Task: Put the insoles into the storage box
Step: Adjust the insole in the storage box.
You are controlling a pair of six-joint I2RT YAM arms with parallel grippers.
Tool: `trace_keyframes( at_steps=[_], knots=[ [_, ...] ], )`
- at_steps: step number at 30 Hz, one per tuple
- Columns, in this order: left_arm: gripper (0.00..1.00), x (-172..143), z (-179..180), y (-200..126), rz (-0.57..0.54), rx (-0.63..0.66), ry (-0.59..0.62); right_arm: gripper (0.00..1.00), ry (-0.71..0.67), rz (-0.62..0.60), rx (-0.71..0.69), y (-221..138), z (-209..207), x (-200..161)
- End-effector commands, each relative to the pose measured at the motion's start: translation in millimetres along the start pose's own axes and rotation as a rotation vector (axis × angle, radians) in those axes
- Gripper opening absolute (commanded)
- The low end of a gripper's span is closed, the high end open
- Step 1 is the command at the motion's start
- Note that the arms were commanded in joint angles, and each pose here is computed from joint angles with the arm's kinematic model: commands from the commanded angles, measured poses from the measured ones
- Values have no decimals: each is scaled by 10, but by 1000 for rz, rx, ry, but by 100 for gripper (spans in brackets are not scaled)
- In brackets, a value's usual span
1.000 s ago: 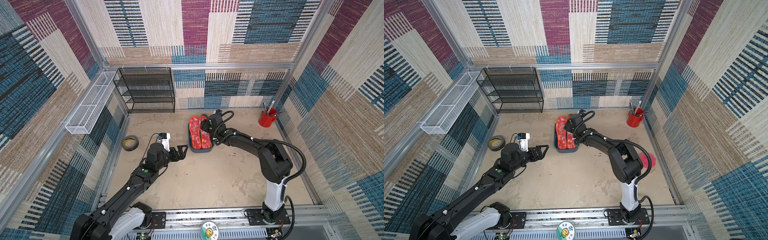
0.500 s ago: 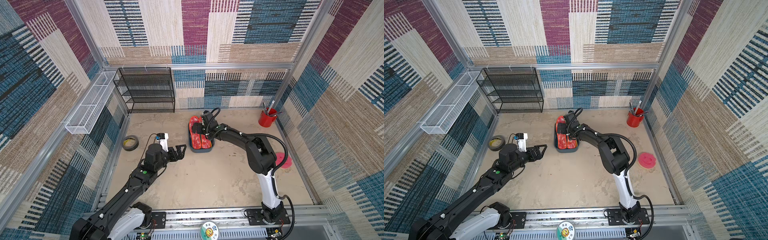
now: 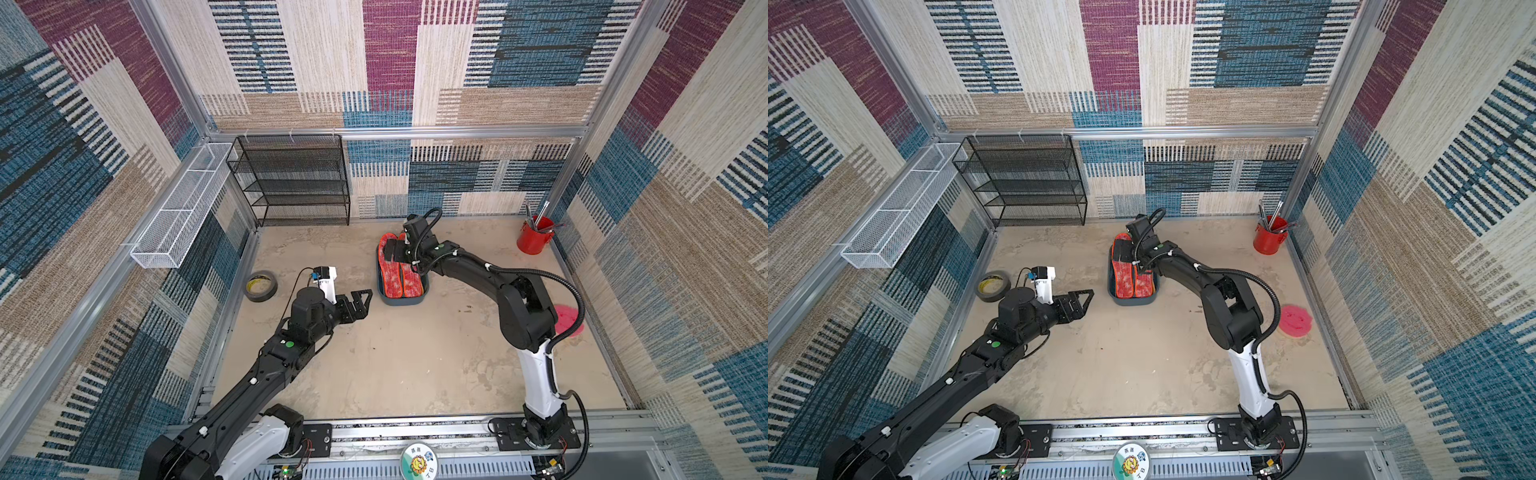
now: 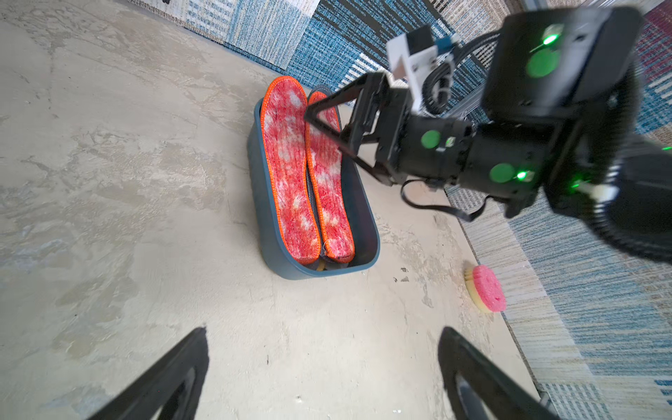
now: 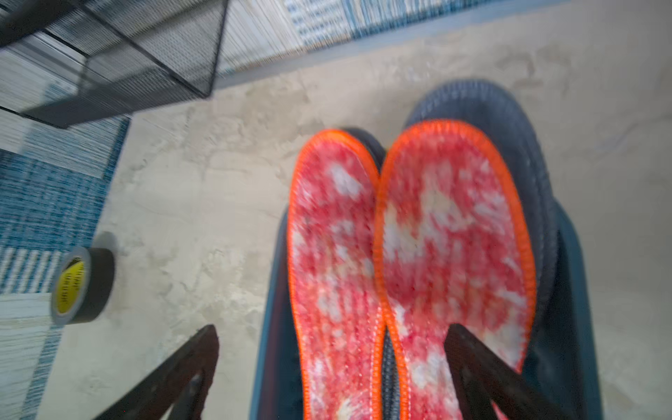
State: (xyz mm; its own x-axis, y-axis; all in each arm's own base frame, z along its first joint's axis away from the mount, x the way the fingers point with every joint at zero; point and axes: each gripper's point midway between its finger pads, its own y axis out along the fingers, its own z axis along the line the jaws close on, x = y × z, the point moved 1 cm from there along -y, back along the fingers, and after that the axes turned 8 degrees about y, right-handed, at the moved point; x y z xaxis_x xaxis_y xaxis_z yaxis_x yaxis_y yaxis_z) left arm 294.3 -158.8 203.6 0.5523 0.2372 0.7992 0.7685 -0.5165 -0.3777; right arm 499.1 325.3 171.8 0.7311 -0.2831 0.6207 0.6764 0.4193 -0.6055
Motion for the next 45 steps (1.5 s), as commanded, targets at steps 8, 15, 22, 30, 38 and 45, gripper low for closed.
trace_keyframes(
  at_steps=[8,15,22,30,38,45],
  knots=[
    [99,-10,69,-27,-5,29,1,94,-117,59,-202,329,-286,-64],
    [99,2,90,-40,-10,35,-2,87,-136,64,-248,447,-441,-179],
    [100,-3,93,-14,-8,29,-15,79,-160,95,-292,625,-598,-328],
    [99,-14,116,-9,-8,34,-20,79,-153,157,-346,787,-817,-596],
    [99,-15,135,-4,-6,37,-22,82,-132,86,-319,643,-666,-365],
    [99,27,142,-35,-24,45,-17,91,-106,-91,-163,9,-39,354]
  ],
)
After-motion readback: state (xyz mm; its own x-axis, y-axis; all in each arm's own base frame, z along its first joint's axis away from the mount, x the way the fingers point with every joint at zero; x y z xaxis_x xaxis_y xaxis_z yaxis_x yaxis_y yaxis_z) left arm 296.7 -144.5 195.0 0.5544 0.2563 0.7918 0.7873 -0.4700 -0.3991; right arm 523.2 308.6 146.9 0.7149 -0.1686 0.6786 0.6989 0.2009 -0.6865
